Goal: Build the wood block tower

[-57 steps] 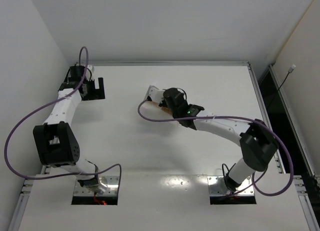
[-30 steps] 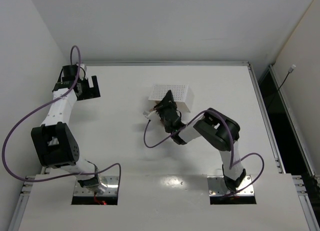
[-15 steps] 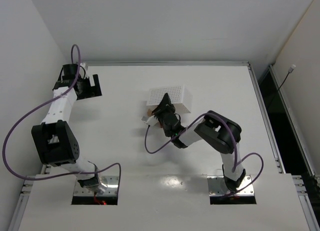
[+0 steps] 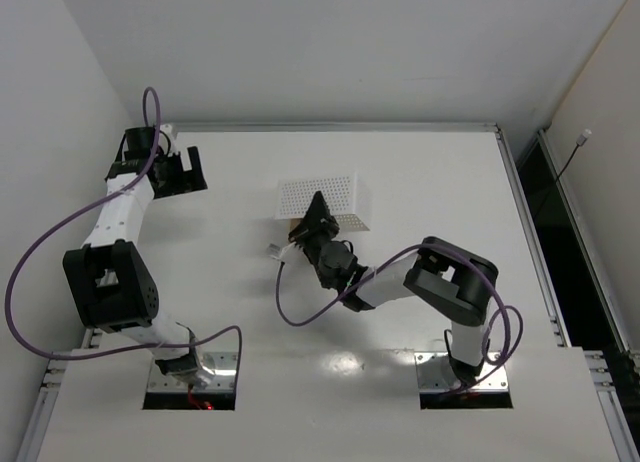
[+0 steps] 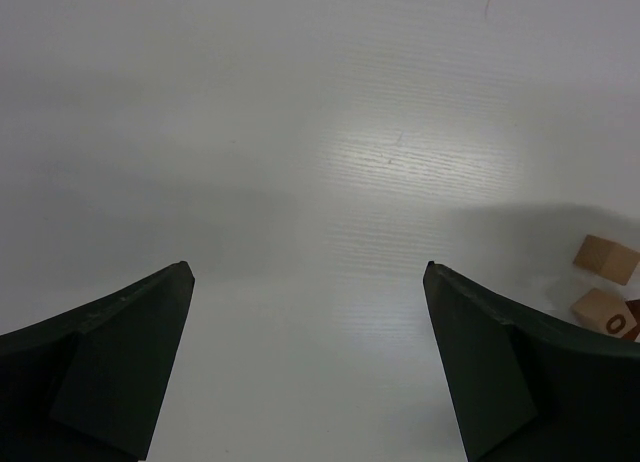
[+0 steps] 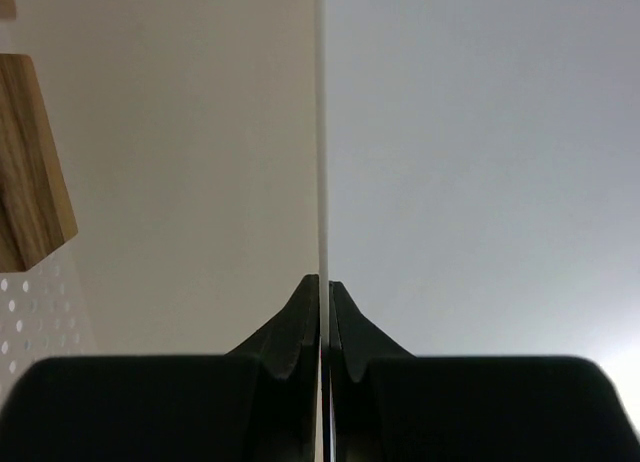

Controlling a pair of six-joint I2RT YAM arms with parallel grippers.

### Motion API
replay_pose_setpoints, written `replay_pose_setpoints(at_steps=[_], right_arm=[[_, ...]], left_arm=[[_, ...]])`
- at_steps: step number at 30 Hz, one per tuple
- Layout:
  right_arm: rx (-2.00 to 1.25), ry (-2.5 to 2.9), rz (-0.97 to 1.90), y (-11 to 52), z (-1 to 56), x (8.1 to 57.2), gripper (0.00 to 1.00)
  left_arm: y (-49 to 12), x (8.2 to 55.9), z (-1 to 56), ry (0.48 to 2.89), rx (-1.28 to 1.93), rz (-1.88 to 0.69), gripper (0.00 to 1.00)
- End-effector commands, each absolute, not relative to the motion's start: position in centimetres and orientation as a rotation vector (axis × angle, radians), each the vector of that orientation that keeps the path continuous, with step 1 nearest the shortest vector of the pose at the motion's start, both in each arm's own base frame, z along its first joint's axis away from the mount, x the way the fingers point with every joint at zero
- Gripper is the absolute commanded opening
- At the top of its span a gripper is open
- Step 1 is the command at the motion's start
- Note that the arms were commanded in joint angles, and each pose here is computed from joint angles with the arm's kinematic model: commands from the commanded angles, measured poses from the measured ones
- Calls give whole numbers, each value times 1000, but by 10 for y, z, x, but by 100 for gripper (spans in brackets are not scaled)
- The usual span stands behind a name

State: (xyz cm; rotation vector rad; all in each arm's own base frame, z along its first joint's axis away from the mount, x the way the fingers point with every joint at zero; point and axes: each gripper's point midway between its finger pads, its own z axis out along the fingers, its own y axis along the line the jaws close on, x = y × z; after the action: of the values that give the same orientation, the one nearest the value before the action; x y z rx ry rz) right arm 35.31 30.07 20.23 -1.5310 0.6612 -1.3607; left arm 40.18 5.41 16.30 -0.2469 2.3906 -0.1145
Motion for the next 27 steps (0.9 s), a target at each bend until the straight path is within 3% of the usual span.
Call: replay_pose_setpoints(at_steps=[1,7,12,19,26,27], right_arm=[[-924,724,-1332,252,312,309,0],[-985,828,-1375,246,264,339,0],[-841,833,-1357,233,311,336,0],[-825,839,-1362,234,315,341,0],[-669,1167,-1427,195,331,400,0],[-571,1298,-1304,187,325,411,0]], left_arm=[[53,406,173,2338,-248,-148,99],[46,407,181,2304,-231,-194,99],[52,416,201,2272,-223,-154,99],[49,414,193,2291,-231,-184,99],[48,412,195,2292,-183,-178,99],[47,409,191,2303,-185,-180,99]])
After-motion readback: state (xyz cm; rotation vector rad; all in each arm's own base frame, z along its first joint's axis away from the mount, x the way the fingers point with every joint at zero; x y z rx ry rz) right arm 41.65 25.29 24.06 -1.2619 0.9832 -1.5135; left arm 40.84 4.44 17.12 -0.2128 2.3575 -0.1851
